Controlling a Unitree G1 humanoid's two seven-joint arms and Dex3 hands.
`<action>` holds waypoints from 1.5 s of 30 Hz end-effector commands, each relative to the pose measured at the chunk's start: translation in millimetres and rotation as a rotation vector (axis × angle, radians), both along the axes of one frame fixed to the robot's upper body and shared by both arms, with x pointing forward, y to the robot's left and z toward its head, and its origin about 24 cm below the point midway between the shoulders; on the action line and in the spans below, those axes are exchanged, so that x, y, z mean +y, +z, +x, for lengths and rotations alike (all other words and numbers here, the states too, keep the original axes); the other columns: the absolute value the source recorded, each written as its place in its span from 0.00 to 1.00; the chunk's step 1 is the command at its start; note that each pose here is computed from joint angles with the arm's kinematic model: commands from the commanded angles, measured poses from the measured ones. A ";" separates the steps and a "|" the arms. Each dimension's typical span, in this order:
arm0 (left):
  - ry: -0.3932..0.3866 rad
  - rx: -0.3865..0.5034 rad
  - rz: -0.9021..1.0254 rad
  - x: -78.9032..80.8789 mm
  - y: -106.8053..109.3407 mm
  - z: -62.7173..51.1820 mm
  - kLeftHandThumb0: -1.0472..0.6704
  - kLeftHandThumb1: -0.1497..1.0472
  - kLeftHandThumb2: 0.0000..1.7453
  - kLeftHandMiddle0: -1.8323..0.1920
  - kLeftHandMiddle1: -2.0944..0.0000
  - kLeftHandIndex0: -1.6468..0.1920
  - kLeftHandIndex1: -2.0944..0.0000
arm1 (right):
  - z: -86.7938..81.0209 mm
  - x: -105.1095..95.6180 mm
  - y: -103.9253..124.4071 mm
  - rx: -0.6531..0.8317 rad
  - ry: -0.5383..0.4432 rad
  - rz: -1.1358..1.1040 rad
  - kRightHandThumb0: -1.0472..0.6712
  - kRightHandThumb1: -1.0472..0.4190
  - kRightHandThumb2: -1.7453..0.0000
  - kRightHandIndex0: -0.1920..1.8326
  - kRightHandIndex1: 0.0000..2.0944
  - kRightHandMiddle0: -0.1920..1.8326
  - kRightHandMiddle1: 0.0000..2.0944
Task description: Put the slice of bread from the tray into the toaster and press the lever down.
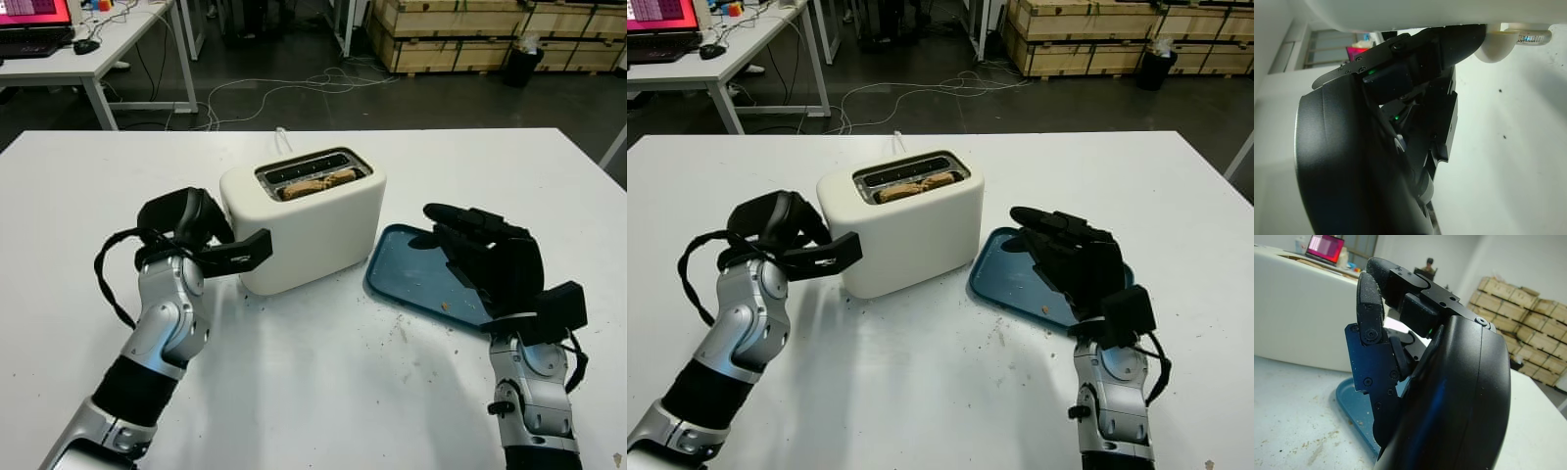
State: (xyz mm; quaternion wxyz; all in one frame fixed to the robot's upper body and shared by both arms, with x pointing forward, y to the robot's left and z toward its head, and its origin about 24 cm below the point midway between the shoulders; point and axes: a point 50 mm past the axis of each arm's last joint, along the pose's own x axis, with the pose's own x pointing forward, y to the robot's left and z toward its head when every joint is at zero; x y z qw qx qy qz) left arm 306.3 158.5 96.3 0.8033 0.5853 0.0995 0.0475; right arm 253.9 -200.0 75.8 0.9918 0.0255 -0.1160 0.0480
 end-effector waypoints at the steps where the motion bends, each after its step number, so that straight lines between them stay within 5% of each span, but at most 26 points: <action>1: -0.094 0.429 -0.137 -31.7 -85.2 -40.2 0.63 0.89 0.04 0.39 0.85 0.36 1.00 | 0.1 -1.1 0.3 -0.006 0.001 0.010 0.35 0.09 0.88 0.53 0.42 0.66 0.00; 6: -0.129 0.379 -0.166 -34.2 -81.1 -42.2 0.63 0.89 0.05 0.44 0.78 0.39 1.00 | -0.1 -0.4 1.1 0.001 -0.004 -0.001 0.35 0.09 0.88 0.54 0.43 0.66 0.00; 13: -0.188 0.019 -0.272 -22.8 -44.8 -47.6 0.60 0.89 0.08 0.38 0.81 0.33 0.99 | 0.8 1.4 0.7 0.006 -0.005 0.015 0.35 0.09 0.89 0.53 0.43 0.66 0.00; 14: -0.191 -0.044 -0.302 -20.1 -38.1 -48.7 0.59 0.89 0.08 0.37 0.78 0.33 0.99 | 1.0 1.5 0.9 0.008 -0.007 0.014 0.35 0.09 0.89 0.53 0.43 0.66 0.00; 17: -0.205 -0.171 -0.323 -9.2 -17.7 -51.2 0.55 0.89 0.08 0.47 0.48 0.33 1.00 | 2.9 0.2 2.7 0.004 -0.012 0.010 0.35 0.09 0.89 0.52 0.42 0.64 0.00; 21: -0.236 -0.237 -0.347 8.6 10.4 -54.3 0.51 0.89 0.04 0.52 0.33 0.32 0.99 | 8.3 -5.9 7.9 -0.009 0.004 -0.001 0.35 0.09 0.90 0.50 0.42 0.63 0.00; 25: -0.265 -0.296 -0.323 26.3 37.9 -57.2 0.50 0.83 0.00 0.51 0.34 0.30 0.99 | 16.4 -16.3 15.4 -0.018 0.048 -0.056 0.35 0.09 0.91 0.48 0.41 0.60 0.00; 35: -0.266 -0.354 -0.107 67.0 96.5 -53.9 0.44 0.70 0.00 0.38 0.55 0.22 0.98 | 54.4 -53.6 59.3 -0.087 0.110 -0.400 0.36 0.09 0.92 0.51 0.42 0.61 0.01; 40: -0.278 -0.326 -0.017 73.0 110.9 -48.7 0.40 0.65 0.00 0.27 0.78 0.17 0.99 | 70.6 -57.8 74.3 -0.099 0.096 -0.577 0.37 0.09 0.96 0.53 0.40 0.62 0.01; 45: -0.297 -0.286 0.037 72.3 116.9 -42.8 0.39 0.64 0.00 0.23 0.87 0.16 1.00 | 78.5 -53.8 81.4 -0.111 0.098 -0.725 0.35 0.10 0.99 0.53 0.39 0.64 0.01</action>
